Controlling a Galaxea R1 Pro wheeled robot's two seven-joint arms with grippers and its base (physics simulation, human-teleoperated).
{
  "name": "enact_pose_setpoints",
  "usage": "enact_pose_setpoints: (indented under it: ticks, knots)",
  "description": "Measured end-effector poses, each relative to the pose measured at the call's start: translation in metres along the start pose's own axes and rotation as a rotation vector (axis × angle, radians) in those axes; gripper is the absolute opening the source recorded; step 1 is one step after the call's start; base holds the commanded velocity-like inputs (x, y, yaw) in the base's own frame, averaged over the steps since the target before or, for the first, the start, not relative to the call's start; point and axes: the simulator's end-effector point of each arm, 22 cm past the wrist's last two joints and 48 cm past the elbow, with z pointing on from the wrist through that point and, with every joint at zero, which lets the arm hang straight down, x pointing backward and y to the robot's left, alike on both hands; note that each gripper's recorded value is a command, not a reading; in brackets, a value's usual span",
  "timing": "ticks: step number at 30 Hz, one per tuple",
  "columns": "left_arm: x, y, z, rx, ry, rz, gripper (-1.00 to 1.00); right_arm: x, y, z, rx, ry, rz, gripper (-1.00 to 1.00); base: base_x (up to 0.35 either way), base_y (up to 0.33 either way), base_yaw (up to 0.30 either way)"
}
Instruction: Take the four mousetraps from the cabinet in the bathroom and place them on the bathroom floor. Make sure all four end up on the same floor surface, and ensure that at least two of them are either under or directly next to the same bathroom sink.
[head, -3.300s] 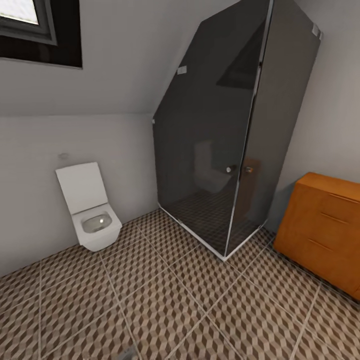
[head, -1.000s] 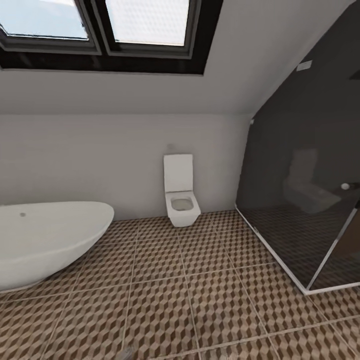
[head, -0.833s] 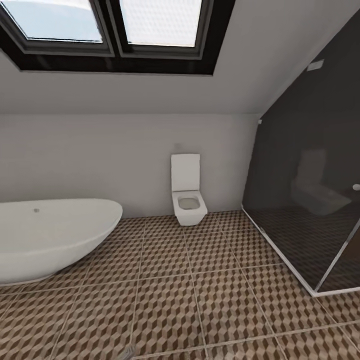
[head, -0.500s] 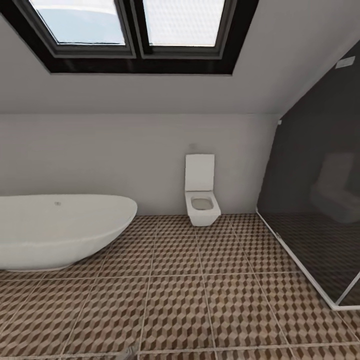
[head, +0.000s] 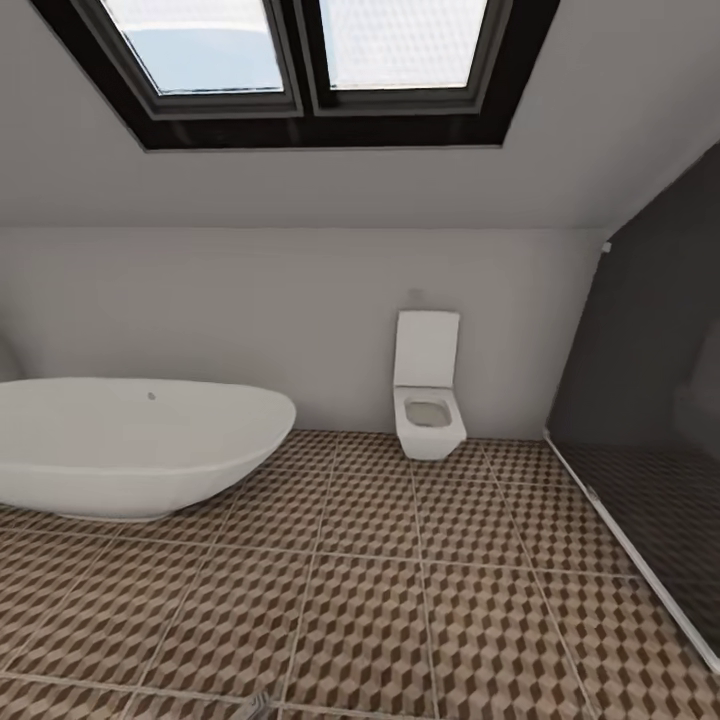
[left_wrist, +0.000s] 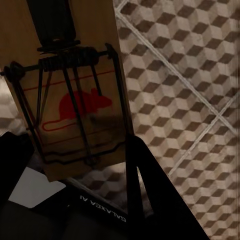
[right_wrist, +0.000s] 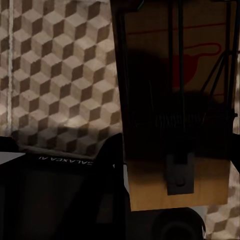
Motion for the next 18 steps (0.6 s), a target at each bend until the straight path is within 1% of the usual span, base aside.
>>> enact_pose_setpoints:
  ticks: [5,18]
  knots:
    - [0.0000,0.0002,0.0000,-0.001,0.000,0.000,-1.00,0.0007,0.0007,0.0000,-0.001,0.001,0.000,-1.00,0.226,-0.262,0.231]
    - [-0.0006,0.0011,0.0000,-0.002,-0.001,-0.002,-1.00,0.0021,0.0004,0.0000,0.000,0.002,0.004,-1.00,0.241,-0.252,0.286]
